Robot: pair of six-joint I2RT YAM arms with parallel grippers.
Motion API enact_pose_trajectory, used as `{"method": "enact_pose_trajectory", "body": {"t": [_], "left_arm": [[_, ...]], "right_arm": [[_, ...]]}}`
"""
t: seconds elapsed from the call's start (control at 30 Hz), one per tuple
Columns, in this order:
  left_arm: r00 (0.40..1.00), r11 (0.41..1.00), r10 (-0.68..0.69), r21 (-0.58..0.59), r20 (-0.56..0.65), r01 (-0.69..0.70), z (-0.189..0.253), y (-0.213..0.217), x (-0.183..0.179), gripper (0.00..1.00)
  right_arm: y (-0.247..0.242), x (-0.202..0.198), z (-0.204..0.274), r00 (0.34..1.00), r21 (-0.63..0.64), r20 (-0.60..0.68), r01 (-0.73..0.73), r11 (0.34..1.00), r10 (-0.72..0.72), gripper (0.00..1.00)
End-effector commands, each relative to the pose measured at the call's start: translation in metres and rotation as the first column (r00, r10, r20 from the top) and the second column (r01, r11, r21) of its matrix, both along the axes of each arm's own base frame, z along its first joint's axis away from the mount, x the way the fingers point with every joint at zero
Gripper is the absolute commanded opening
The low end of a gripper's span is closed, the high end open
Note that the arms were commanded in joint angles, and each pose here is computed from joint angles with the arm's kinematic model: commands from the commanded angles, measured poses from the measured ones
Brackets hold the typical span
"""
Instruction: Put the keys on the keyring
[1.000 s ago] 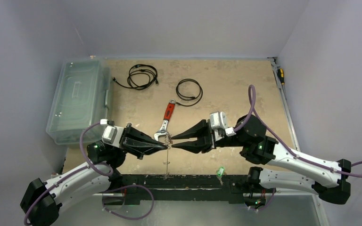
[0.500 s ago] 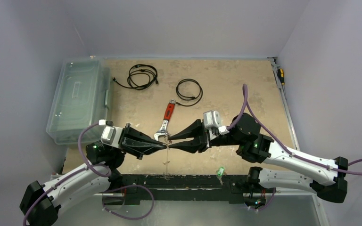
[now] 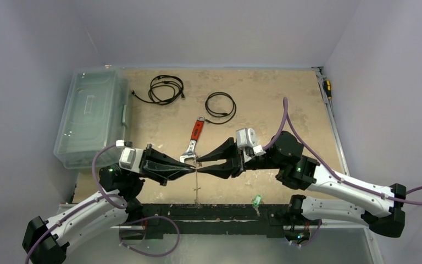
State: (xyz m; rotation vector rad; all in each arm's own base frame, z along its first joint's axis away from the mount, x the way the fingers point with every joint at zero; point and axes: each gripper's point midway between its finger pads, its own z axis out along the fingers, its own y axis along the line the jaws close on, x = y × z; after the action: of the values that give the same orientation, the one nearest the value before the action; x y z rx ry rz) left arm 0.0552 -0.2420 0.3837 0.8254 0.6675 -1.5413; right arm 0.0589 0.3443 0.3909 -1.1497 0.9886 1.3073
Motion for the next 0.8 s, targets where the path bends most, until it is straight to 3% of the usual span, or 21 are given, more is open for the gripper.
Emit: {"method": "enact_pose_trajectory", "body": {"t": [0.0, 0.33, 0.77], "left_arm": [[0.995, 0.996, 0.089, 0.016, -0.039, -0.088, 0.004, -0.006, 0.021, 0.0], [0.99, 0.99, 0.127, 0.067, -0.066, -0.123, -0.002, -0.013, 0.033, 0.0], [0.957, 0.947, 0.274, 0.197, -0.092, -0.252, -0.009, -0.017, 0.06, 0.0]], "right_arm": [[-0.003, -0.009, 0.024, 0.999, 0.045, 0.013, -0.032, 0.998, 0.032, 0.35], [0.002, 0.0, 0.018, 1.0, 0.022, -0.008, 0.008, 1.0, -0.008, 0.34], [0.0, 0.005, 0.01, 0.999, -0.02, -0.005, 0.04, 0.999, -0.04, 0.43]]}}
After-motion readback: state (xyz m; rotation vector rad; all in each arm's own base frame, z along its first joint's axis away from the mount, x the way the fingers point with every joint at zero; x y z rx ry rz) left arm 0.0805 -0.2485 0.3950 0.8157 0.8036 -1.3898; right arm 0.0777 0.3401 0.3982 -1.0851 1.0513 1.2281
